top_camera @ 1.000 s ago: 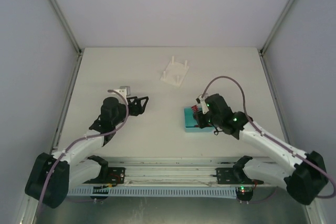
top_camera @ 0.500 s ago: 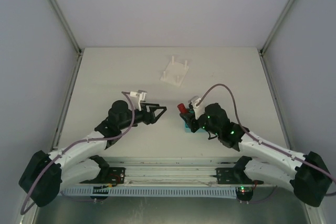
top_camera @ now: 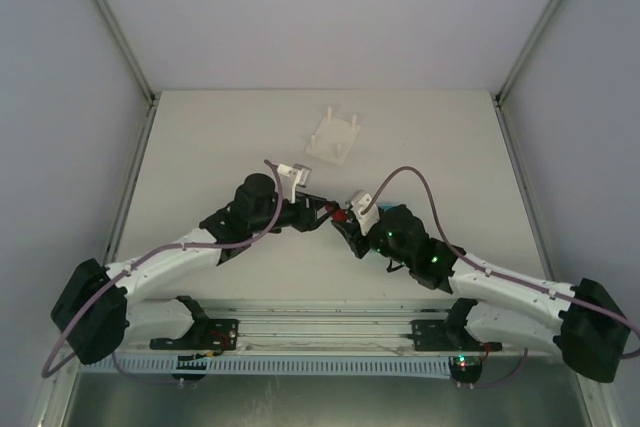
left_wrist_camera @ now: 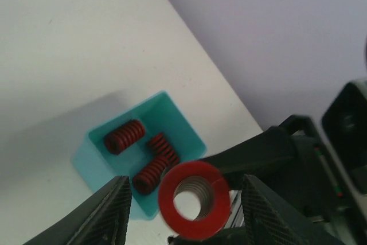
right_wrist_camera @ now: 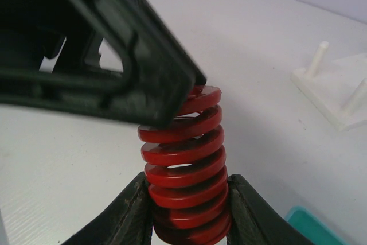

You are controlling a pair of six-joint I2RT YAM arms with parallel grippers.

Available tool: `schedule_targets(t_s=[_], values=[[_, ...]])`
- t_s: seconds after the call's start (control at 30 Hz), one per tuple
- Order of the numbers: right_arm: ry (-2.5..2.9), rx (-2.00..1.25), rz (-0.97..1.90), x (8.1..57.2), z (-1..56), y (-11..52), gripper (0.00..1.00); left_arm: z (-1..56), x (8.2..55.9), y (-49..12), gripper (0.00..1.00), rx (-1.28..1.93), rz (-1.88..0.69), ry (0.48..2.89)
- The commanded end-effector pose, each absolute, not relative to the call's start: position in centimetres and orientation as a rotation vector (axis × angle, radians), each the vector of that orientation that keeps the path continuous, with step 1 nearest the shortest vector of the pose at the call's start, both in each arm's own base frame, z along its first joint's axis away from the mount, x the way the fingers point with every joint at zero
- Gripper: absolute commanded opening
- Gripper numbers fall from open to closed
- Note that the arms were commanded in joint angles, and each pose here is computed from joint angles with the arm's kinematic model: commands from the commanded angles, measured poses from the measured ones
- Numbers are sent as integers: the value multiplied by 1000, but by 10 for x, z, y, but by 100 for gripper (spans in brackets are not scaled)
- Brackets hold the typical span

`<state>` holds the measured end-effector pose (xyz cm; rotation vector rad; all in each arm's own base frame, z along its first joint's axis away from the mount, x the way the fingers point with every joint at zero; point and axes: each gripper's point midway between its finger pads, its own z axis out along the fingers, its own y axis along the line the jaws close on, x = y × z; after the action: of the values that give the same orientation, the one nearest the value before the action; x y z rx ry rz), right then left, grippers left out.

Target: Install the large spring

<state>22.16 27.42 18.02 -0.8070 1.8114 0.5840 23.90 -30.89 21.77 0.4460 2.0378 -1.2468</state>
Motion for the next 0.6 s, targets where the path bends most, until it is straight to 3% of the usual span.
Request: schedule_targets(t_s=[0.0, 0.57], values=[[1727, -779, 562, 226, 199, 275, 7, 213, 238, -313, 56, 466, -1222, 2090], [1727, -829, 559, 222, 191, 279, 7, 214, 232, -327, 44, 509, -1330, 2106]])
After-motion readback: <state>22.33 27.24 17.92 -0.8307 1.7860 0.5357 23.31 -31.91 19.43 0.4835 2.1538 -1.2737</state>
